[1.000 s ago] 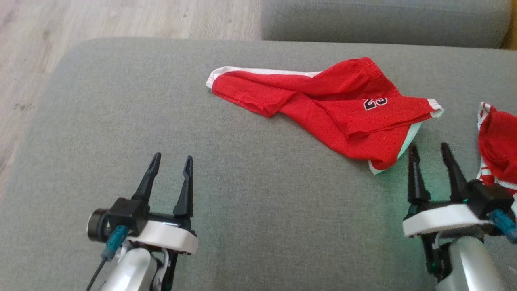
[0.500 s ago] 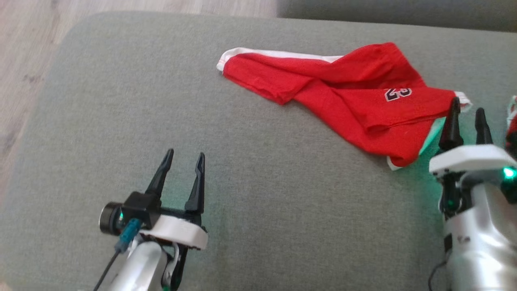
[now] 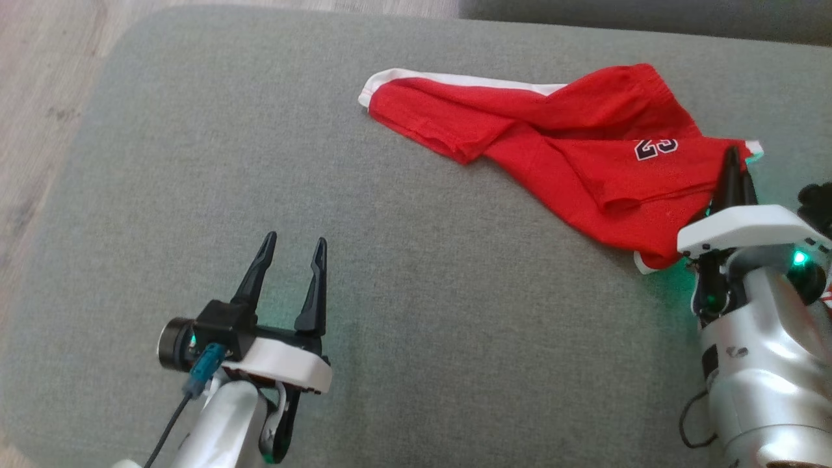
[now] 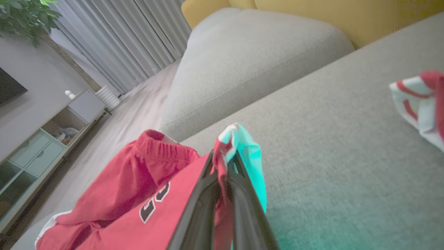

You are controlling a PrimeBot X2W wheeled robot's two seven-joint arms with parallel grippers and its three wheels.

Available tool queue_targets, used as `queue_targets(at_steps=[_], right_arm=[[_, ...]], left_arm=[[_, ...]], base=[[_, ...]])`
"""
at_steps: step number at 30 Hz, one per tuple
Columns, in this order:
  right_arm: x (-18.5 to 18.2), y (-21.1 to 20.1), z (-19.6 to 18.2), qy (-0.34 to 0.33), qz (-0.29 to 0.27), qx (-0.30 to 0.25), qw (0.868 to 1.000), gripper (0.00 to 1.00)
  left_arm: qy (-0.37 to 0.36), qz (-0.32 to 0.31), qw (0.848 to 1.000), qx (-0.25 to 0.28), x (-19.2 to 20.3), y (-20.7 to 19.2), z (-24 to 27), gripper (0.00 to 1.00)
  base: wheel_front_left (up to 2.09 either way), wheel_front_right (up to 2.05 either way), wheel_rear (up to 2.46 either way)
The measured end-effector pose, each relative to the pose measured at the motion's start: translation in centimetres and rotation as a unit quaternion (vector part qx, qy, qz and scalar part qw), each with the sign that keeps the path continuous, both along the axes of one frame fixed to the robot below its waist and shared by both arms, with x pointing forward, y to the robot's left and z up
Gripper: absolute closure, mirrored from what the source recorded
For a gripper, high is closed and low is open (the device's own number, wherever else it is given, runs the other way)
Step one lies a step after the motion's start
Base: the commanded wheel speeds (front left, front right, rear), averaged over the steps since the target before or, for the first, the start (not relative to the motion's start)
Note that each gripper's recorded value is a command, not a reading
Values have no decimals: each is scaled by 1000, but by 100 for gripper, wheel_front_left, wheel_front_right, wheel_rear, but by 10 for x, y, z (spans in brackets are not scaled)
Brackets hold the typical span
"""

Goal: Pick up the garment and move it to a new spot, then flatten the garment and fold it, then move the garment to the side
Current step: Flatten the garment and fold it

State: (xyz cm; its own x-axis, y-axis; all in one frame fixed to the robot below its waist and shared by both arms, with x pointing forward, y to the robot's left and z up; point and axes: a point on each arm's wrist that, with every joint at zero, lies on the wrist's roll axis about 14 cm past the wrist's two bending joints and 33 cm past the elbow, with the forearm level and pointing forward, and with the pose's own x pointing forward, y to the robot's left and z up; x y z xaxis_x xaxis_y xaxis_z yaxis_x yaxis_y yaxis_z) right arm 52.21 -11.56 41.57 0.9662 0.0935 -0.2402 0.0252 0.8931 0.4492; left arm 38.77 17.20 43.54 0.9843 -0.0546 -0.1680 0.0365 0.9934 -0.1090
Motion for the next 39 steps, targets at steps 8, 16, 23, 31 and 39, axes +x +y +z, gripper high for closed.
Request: queue_targets(at_steps=[8, 16, 23, 31, 39], right_arm=[[12, -19, 73, -109, -11, -42, 993, 100], [23, -11, 184, -226, 30, -116, 967, 100], [9, 97, 283, -324, 163, -131, 923, 100], [-35, 179, 348, -391, 265, -57, 880, 100], [-4, 127, 343, -373, 225, -61, 898, 100]], left_arm=[[-25, -2, 1000, -8, 0, -5, 17, 0], [-46, 3, 999, -17, -16, -7, 31, 0], [-58, 30, 998, -21, -36, 7, 39, 0], [-62, 48, 997, -19, -50, 17, 40, 0], [-49, 39, 998, -18, -44, 12, 32, 0]], base=[[0, 0, 0], [0, 0, 0], [0, 0, 0], [0, 0, 0], [0, 0, 0]])
